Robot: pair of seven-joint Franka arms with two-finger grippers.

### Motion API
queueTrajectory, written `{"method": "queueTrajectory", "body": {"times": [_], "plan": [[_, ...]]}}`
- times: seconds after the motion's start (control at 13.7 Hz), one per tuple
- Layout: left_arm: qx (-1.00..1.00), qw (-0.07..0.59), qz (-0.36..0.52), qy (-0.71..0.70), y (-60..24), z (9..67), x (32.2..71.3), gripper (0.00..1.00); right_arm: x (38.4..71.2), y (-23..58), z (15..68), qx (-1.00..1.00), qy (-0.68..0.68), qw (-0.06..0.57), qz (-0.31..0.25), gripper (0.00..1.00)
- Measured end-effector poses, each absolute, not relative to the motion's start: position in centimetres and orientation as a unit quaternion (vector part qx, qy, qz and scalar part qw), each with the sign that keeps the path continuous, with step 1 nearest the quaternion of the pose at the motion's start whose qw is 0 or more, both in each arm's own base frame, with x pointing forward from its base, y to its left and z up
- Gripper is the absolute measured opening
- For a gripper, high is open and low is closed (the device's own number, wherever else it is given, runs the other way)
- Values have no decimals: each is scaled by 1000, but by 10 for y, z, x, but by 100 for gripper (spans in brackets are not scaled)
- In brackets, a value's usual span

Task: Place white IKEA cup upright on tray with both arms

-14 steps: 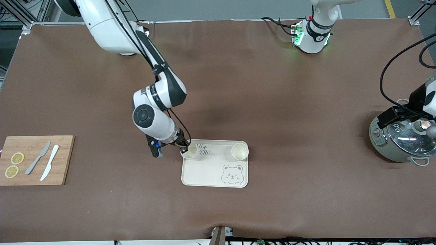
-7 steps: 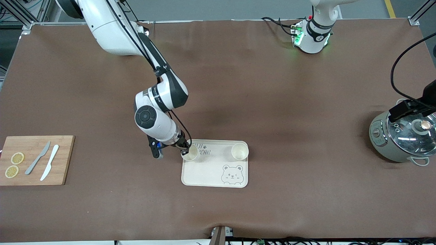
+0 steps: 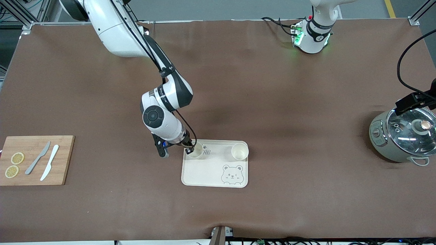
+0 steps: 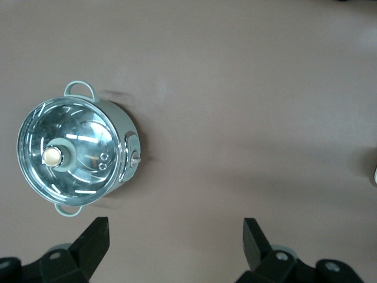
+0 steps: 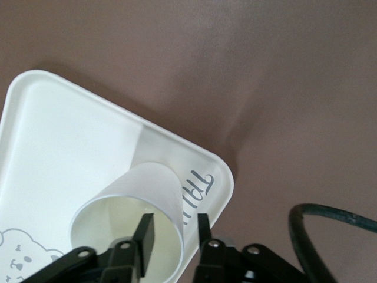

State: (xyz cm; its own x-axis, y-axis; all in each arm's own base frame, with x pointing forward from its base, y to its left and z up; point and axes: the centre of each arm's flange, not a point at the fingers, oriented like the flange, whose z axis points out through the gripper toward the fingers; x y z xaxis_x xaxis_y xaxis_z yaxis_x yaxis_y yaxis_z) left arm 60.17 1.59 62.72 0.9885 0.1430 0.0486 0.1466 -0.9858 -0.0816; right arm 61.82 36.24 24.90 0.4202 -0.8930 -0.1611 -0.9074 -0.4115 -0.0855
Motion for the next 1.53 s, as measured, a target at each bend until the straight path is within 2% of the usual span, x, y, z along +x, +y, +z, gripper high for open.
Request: {"method": "queueTrajectory", "body": {"times": [0.36, 0.44, 0.73, 1.24, 1.38, 1.53], "plan": [[-996, 48, -18, -72, 12, 631, 587, 100, 622, 357, 273, -840, 536, 61, 59, 93], [-996, 48, -17, -73, 13, 630, 585, 100, 621, 357, 289, -842, 533, 53, 69, 100], [-996, 45, -17, -74, 13, 633, 582, 100, 624, 347, 350, -847, 522, 40, 91, 100], [-996, 42, -20, -70, 6, 640, 576, 100, 673, 285, 475, -823, 547, 138, 68, 100], [-997, 41, -20, -70, 6, 640, 576, 100, 674, 245, 509, -820, 550, 143, 70, 100], [-997, 36, -20, -69, 4, 641, 576, 100, 661, 219, 539, -837, 526, 129, 81, 100]]}}
